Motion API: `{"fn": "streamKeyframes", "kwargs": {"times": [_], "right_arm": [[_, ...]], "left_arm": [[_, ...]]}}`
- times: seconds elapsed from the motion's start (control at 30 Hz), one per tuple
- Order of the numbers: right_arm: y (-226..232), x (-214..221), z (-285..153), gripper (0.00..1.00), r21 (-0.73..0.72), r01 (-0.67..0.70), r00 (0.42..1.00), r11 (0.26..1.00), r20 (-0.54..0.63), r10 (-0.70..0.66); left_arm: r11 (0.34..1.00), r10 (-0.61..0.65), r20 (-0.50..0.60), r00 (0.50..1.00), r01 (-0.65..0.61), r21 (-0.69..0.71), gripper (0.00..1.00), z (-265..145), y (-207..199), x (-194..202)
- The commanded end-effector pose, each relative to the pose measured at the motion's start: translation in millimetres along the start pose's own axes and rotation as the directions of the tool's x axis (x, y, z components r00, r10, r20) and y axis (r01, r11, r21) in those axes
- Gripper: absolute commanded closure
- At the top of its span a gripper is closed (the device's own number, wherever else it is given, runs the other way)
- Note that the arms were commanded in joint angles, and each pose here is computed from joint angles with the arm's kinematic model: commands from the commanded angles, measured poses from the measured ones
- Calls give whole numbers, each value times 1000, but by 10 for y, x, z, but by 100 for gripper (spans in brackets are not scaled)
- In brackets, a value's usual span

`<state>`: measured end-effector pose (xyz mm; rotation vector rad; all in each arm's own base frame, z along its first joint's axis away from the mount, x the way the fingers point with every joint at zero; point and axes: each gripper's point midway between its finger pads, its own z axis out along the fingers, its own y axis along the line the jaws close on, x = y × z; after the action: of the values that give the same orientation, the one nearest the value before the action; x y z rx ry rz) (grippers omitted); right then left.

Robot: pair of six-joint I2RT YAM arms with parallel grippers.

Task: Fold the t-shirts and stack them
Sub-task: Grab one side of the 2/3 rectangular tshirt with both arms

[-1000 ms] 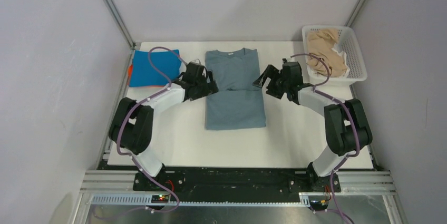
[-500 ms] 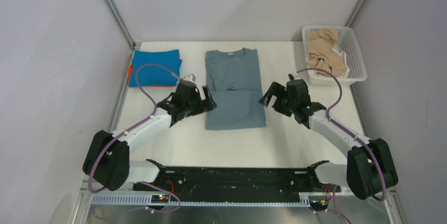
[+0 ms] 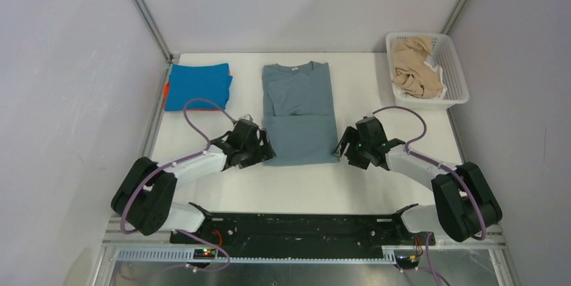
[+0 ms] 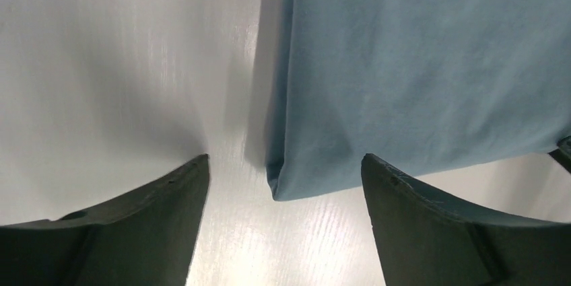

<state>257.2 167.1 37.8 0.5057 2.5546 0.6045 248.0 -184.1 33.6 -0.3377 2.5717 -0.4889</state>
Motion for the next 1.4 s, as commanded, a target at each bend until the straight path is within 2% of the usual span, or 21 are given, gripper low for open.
{"fn": "streamKeyframes", "kwargs": {"times": [0.0,0.2,0.27,0.37,0.47,0.7,0.83,0.97,1.27,1.33,1.37], "right_arm": [[20,18,74,27,14,-1,1000,1000,10,1],[-48,185,158,41,36,7,999,999,-38,-6],[-68,244,168,51,38,8,999,999,-54,-6],[-126,297,165,59,56,7,998,998,-59,-3],[-186,328,142,66,76,7,998,997,-56,-3],[-270,359,100,74,90,1,999,996,-40,2],[-307,386,93,84,94,5,999,996,-41,-1],[-330,431,87,91,92,8,999,996,-52,-3],[-363,514,61,96,84,15,998,996,-55,-10],[-367,518,58,97,85,15,999,996,-54,-10],[-375,524,56,97,87,14,998,996,-55,-10]], "left_arm": [[1000,-19,-5,1000,19,12,16,91,-46,46],[999,-34,-70,997,37,36,34,208,-31,240],[998,-39,-92,995,43,44,42,224,-23,309],[998,-49,-111,993,53,36,50,230,30,399],[998,-53,-104,993,56,28,51,209,81,424],[998,-61,-113,992,61,-7,50,194,228,531],[998,-61,-109,992,57,-38,48,179,327,566],[998,-65,-103,993,62,-32,47,107,352,590],[997,-67,-109,992,64,-36,47,73,365,704],[997,-66,-117,991,62,-35,52,96,338,719],[997,-69,-123,990,65,-40,59,117,325,722]]}}
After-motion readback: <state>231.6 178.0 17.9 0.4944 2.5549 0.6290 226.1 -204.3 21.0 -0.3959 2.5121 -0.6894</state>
